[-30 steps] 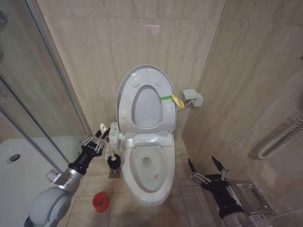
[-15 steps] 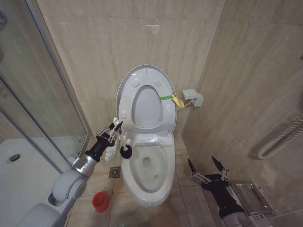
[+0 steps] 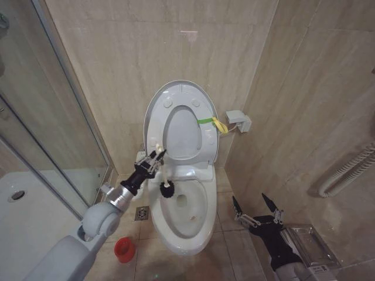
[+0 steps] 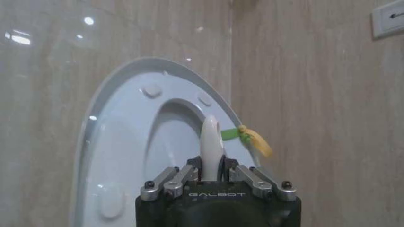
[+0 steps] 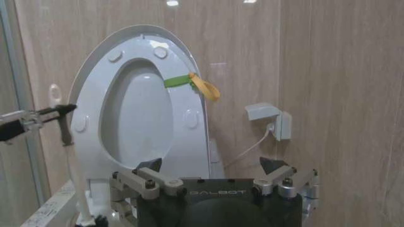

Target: Open the toilet lid, clean the toilet bowl with a toilet brush, close the toilet lid, and flush.

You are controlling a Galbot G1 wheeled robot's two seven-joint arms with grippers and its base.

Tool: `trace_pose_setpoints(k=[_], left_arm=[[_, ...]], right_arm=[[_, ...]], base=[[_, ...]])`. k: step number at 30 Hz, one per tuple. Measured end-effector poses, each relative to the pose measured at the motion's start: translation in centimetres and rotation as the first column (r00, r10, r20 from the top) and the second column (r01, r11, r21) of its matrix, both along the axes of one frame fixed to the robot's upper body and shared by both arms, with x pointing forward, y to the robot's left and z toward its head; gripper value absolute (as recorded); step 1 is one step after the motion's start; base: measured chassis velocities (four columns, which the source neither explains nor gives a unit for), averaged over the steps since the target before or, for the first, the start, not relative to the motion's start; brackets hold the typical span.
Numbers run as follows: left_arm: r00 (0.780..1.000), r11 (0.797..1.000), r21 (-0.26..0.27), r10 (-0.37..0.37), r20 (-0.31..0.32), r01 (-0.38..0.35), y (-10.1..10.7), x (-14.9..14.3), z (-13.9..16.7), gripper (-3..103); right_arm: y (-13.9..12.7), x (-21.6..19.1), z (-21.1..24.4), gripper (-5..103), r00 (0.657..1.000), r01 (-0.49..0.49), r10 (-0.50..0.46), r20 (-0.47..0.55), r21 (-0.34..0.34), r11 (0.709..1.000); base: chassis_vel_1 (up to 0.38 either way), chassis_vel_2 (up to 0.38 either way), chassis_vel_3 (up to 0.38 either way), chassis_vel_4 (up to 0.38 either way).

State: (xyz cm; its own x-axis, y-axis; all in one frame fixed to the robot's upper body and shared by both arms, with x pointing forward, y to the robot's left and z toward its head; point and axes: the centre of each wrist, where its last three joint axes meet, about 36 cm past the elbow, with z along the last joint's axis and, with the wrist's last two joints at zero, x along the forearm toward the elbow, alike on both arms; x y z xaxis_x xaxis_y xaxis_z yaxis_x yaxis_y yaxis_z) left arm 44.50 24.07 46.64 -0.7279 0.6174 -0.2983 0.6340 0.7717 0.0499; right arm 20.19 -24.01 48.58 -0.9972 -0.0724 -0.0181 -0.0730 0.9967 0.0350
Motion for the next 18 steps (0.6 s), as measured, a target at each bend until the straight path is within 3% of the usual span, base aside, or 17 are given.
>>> trace_pose_setpoints(k=[9,12,18], left_arm=[[0.997,0.998,-0.011,-0.063,-0.037,0.062,-2.6,3.4,-3.0,22],[0.995,0.997,-0.020,-0.080,-0.062,0.079,-3.8,4.8,-5.4,22],[0.992,0.996,-0.019,-0.087,-0.090,0.085,-4.1,5.4,-8.0,22]], right_arm=[[0.0,0.0,0.0,100,1.000,0.000,0.000,0.000,0.000,1.000],[0.0,0.0,0.0,100,1.000,0.000,0.000,0.000,0.000,1.000],[0.0,0.0,0.0,100,1.000,0.000,0.000,0.000,0.000,1.000]], base=[[0.000,0.000,0.000,0.000],[0.000,0.000,0.000,0.000],[0.000,0.000,0.000,0.000]])
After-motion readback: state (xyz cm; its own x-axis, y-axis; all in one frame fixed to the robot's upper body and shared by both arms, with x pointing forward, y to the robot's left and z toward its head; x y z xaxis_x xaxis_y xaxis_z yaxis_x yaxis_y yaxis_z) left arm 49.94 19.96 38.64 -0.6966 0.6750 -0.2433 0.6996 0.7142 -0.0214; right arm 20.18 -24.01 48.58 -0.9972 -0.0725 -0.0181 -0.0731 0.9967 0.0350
